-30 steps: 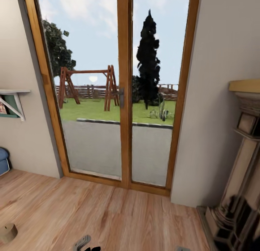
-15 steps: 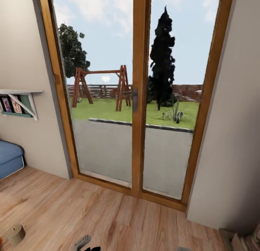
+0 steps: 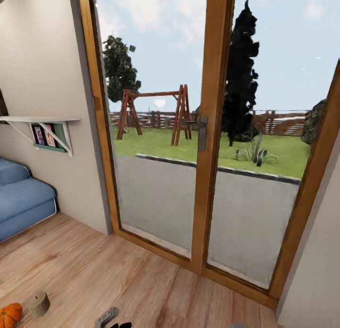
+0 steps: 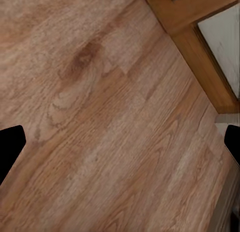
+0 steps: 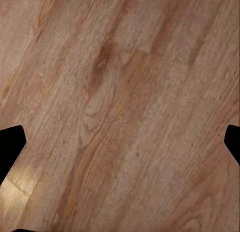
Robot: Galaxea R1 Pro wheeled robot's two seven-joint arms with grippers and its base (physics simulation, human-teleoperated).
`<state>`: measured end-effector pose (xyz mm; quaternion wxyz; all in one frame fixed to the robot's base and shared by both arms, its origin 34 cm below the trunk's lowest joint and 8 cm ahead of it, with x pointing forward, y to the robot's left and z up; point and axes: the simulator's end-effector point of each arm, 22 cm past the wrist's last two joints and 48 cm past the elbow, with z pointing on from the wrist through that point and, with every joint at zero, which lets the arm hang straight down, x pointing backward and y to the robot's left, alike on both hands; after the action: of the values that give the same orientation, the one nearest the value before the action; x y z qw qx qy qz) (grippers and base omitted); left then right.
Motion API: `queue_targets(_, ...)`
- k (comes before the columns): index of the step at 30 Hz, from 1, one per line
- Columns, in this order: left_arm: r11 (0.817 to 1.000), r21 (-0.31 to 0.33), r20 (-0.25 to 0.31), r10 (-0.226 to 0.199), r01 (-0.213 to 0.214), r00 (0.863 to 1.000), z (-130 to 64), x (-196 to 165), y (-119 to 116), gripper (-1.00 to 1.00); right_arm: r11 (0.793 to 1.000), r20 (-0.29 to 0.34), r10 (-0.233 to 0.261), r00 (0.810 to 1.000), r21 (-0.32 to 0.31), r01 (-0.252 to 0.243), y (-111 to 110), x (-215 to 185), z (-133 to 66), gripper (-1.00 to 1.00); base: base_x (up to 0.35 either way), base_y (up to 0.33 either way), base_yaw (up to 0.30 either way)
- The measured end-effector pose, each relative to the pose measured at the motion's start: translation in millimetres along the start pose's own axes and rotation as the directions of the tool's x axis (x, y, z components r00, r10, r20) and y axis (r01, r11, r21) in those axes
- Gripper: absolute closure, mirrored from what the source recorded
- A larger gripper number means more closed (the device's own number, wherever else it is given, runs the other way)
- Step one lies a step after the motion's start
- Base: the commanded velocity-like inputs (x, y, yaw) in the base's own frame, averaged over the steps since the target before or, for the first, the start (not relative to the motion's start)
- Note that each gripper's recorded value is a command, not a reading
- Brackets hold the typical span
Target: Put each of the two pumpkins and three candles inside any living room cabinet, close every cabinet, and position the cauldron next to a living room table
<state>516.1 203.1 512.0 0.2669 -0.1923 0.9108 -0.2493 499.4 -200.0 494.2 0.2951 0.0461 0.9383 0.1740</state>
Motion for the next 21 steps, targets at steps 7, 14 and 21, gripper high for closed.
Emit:
queue_targets(7,1.0,0.0,0.0,0.0,0.0,1.0,-0.1,-0.3,0.3,-1.0,1.0,0.0,0.001,1.0,0.001,-0.001,-0.5,-0.2,-0.1,-1.0,0.309,0.0,0.279)
queue_targets(14,1.0,0.0,0.0,0.0,0.0,1.0,0.0,-0.2,0.3,-1.0,1.0,0.0,0.0,1.0,0.0,0.0,-0.3,-0.1,0.0,-1.0,0.229,0.0,0.282)
queue_targets(21,1.0,0.001,0.0,0.0,0.0,1.0,0.1,0.0,-0.2,-1.0,1.0,0.0,0.001,1.0,0.001,-0.001,-0.5,-0.1,0.1,-1.0,0.197,0.0,0.284)
